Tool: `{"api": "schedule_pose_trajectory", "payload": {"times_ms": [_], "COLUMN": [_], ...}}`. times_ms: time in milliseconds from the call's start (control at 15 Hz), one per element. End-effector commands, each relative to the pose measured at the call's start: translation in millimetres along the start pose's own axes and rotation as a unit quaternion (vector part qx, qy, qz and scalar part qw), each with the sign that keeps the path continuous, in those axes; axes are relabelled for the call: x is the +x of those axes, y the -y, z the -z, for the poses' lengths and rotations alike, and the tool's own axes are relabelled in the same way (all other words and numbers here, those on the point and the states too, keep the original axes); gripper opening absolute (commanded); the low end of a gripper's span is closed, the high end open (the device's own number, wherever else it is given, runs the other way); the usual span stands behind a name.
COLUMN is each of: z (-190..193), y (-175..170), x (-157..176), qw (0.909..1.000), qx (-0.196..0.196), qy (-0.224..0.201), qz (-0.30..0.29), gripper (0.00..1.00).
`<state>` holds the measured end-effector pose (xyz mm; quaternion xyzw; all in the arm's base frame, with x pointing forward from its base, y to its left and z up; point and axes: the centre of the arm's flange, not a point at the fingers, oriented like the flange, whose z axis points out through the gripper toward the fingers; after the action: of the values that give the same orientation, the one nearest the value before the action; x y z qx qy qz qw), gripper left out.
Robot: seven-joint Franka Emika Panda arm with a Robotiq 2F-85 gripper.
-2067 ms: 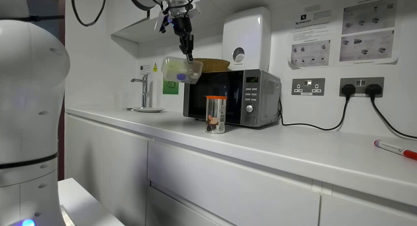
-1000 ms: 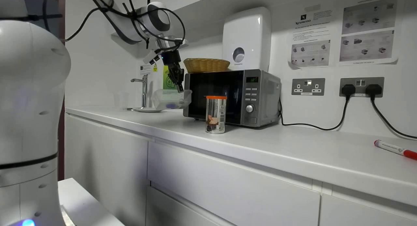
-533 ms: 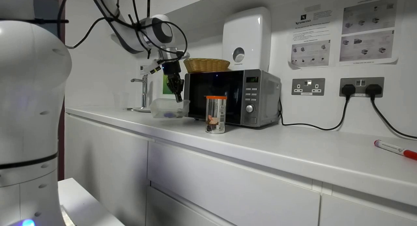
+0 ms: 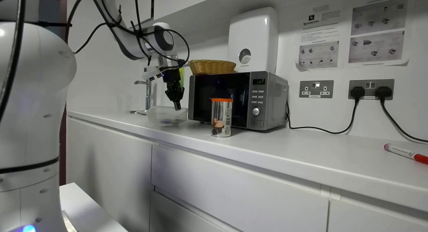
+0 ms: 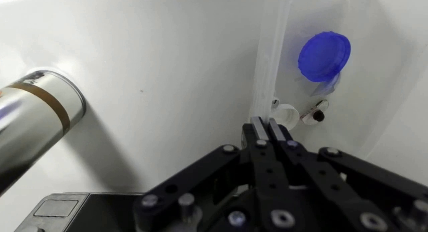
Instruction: Put the things on top of the microwave onto the counter in front of the microwave
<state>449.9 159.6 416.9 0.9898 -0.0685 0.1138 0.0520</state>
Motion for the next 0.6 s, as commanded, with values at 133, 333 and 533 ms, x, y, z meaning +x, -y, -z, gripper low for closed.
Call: {"api": "schedule_pose_trajectory", "payload": {"times_ms": [133,333,533], "z": [-2,-2,-3], "y": [22,27,29], "x": [0,-2,-4], "qw": [0.9988,0.9980,0.9978], "qx": [0.006,0.006,0.003], "qy": [0.003,0.005,0.007], "qz": [0.049,0.063,0.066], "gripper": [0.01,0.29,0.44]}}
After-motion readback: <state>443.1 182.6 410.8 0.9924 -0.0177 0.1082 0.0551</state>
